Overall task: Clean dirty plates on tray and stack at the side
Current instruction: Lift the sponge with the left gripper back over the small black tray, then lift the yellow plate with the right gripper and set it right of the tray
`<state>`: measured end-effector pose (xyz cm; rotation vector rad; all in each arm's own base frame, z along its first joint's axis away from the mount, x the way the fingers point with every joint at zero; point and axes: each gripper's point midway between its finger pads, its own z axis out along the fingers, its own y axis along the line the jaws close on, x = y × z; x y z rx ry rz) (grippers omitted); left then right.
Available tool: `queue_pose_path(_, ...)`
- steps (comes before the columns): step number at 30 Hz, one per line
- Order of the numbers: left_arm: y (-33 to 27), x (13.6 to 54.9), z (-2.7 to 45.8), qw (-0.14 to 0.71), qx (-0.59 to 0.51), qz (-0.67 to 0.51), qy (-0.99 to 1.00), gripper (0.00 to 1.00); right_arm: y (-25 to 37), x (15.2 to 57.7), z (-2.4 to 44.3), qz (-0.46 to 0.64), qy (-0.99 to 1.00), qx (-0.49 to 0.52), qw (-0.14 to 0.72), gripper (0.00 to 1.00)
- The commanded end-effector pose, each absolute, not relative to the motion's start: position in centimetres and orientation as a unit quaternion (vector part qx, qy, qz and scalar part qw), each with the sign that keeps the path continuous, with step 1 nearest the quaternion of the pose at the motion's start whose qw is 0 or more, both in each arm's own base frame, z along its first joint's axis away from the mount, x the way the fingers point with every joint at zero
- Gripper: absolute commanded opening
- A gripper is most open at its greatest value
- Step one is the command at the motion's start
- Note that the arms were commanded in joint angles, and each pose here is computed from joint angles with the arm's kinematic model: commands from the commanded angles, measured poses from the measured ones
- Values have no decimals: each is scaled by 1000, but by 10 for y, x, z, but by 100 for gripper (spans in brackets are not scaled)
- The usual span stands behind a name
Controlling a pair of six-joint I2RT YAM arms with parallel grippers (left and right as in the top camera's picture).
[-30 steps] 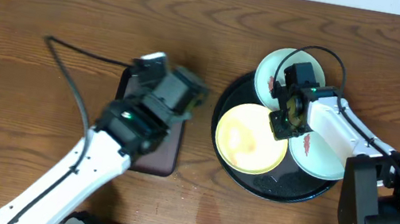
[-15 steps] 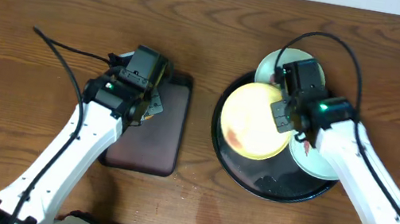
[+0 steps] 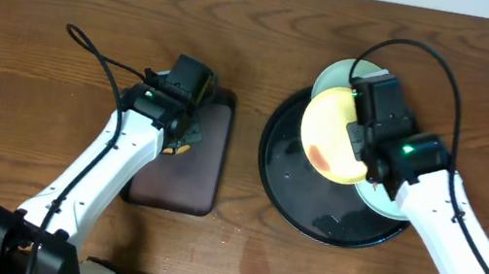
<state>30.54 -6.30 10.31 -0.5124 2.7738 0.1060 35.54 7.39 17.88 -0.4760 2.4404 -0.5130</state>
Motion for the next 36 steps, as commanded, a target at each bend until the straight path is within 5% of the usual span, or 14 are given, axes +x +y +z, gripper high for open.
queue_pose_path(1,-61,303,100,152,-172,44,972,8,61,356,206,-286,885,-182,318,1)
queue_pose_path(10,-61,303,100,152,-172,44,972,8,88,354,242,-396,810,-257,348,1)
queue_pose_path(36,-61,303,100,151,-172,44,972,8,138,345,251,-404,760,-354,366,1)
